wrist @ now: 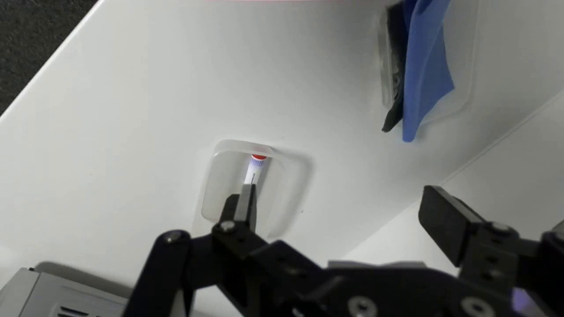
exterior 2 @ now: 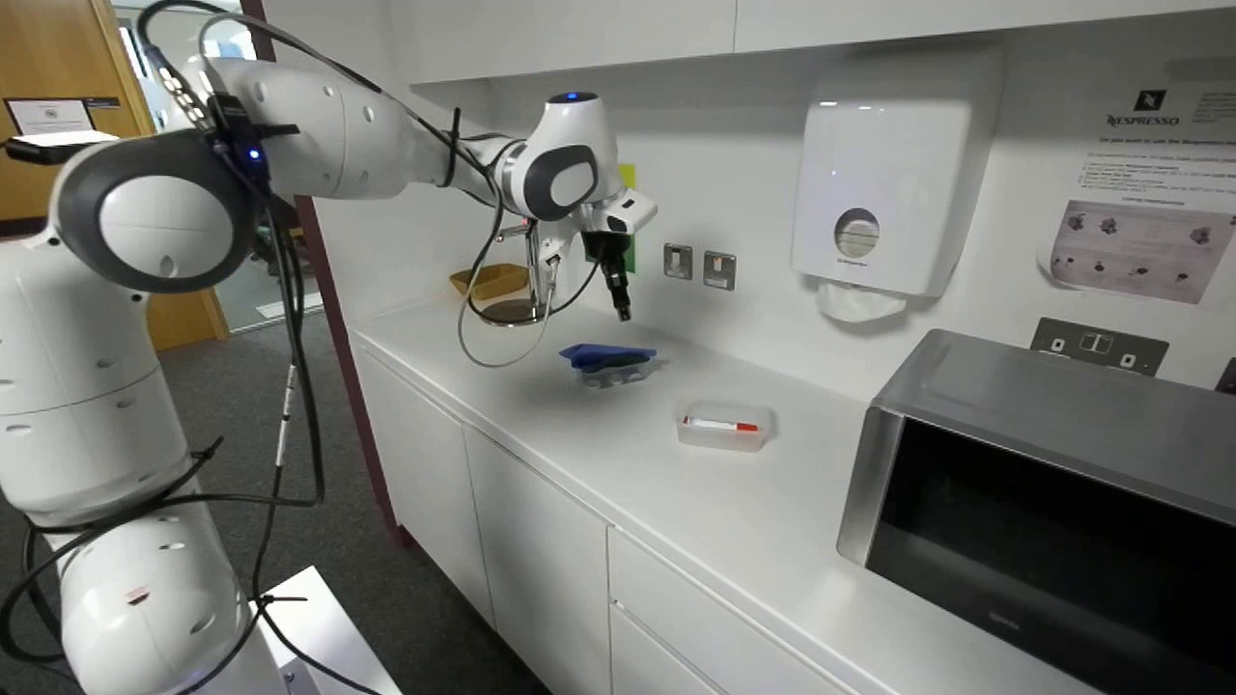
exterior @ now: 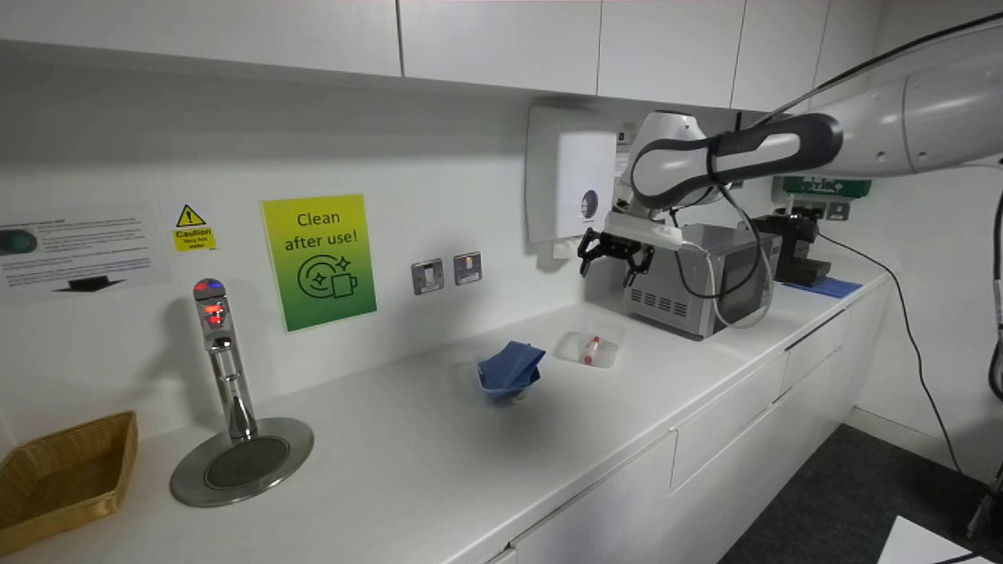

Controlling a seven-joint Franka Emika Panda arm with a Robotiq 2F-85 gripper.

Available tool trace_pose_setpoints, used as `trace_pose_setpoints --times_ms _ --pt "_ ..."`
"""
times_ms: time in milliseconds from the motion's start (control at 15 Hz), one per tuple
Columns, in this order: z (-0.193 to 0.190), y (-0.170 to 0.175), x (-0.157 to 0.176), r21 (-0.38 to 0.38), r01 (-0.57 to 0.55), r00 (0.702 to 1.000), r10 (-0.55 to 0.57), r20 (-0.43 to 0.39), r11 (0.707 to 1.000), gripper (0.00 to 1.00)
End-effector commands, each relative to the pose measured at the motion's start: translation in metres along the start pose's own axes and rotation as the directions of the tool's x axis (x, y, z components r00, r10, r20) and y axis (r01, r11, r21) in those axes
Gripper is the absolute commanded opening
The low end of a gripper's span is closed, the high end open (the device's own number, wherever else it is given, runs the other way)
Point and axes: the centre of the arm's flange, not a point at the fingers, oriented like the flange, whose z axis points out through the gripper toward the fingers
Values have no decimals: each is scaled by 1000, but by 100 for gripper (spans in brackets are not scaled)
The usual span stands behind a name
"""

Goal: Remove the marker from the clear bowl.

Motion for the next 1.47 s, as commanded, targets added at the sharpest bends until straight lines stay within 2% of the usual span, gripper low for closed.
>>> trace_pose_setpoints --times_ms 0,200,600,800,933,1000,1400 --pt "18 -17 57 16 -190 981 191 -20 982 100" --pt "38 -9 87 -9 -277 960 276 -40 961 100" --pt "91 31 113 -85 -344 937 348 26 935 100" --pt "112 47 113 -89 -323 944 327 45 942 100" --pt "119 52 107 -84 -217 972 224 74 972 100" --pt "124 48 106 -111 -282 956 289 44 953 100" --pt "132 48 104 -120 -272 959 279 52 955 100"
